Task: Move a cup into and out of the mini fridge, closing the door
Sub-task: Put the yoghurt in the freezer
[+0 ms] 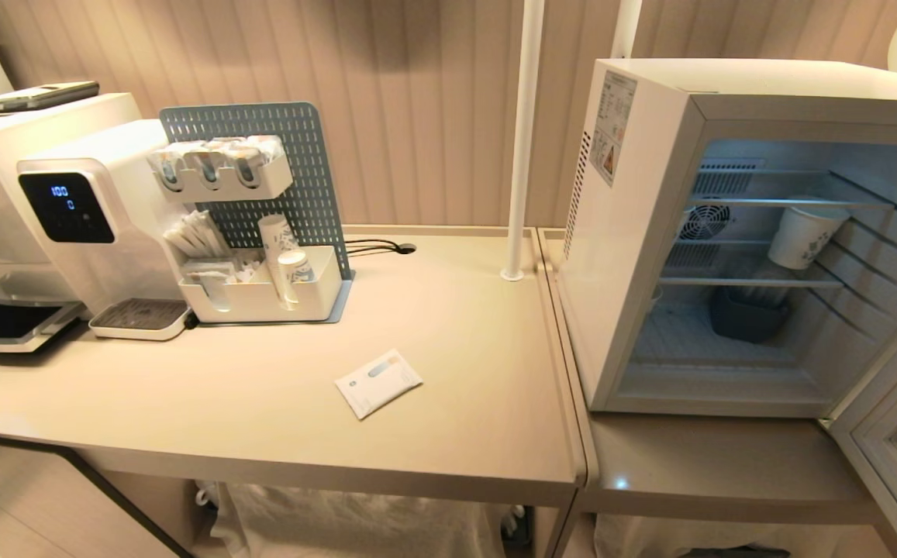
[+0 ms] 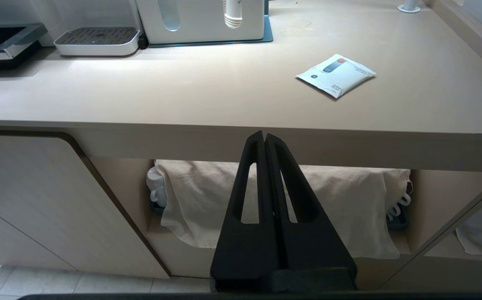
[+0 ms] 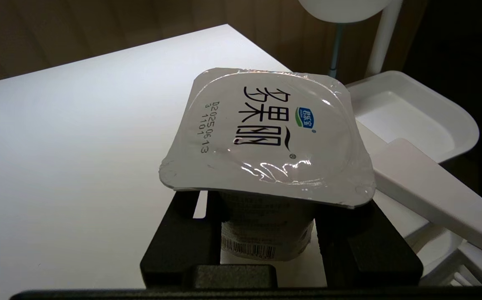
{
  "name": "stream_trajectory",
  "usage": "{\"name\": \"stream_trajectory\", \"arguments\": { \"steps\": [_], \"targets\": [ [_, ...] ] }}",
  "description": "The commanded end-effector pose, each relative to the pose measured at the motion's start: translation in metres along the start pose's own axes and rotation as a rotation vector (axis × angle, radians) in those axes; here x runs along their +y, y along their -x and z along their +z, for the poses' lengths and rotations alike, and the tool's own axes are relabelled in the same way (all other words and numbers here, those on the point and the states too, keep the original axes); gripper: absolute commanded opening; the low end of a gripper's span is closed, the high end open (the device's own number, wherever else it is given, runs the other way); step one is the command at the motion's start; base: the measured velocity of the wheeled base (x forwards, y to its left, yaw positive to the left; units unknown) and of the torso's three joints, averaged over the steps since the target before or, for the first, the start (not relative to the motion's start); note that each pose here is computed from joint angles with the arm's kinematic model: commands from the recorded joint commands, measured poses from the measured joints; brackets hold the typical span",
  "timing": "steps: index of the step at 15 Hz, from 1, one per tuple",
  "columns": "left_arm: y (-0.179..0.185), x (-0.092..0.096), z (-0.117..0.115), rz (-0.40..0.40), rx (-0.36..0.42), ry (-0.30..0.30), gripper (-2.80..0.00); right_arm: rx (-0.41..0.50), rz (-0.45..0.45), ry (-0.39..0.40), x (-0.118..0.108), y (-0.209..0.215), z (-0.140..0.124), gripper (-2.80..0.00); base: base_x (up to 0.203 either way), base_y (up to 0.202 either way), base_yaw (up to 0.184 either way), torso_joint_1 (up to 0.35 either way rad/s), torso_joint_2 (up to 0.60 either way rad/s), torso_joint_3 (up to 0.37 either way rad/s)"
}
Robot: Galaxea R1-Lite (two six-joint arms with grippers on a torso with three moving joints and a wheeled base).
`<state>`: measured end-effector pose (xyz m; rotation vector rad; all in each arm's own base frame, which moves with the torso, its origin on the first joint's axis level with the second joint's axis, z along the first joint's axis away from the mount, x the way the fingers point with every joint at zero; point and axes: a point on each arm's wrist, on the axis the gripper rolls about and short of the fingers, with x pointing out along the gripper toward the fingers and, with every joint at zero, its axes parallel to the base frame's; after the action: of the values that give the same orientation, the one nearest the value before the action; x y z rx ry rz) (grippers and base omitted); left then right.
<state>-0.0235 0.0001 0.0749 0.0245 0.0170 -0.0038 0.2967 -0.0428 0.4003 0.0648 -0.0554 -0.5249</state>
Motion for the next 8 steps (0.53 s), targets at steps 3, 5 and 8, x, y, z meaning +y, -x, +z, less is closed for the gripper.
{"name": "stream_trajectory", "arguments": {
  "steps": [3, 5, 8],
  "targets": [
    [0.000, 0.000, 0.000, 0.000, 0.001, 0.000, -2.80, -0.034, 0.045, -0.028, -0.011, 0.048, 0.019, -2.80, 0.000, 0.000, 0.000, 0.000, 0.00, 0.000],
    [0.000, 0.000, 0.000, 0.000, 0.001, 0.000, -2.80, -0.026, 0.071, -0.027, -0.014, 0.069, 0.017, -2.80, 0.000, 0.000, 0.000, 0.000, 0.00, 0.000],
    [0.000, 0.000, 0.000, -0.001, 0.001, 0.000, -2.80, -0.031, 0.120, -0.028, -0.022, 0.103, 0.015, -2.80, 0.000, 0.000, 0.000, 0.000, 0.00, 0.000]
  ]
}}
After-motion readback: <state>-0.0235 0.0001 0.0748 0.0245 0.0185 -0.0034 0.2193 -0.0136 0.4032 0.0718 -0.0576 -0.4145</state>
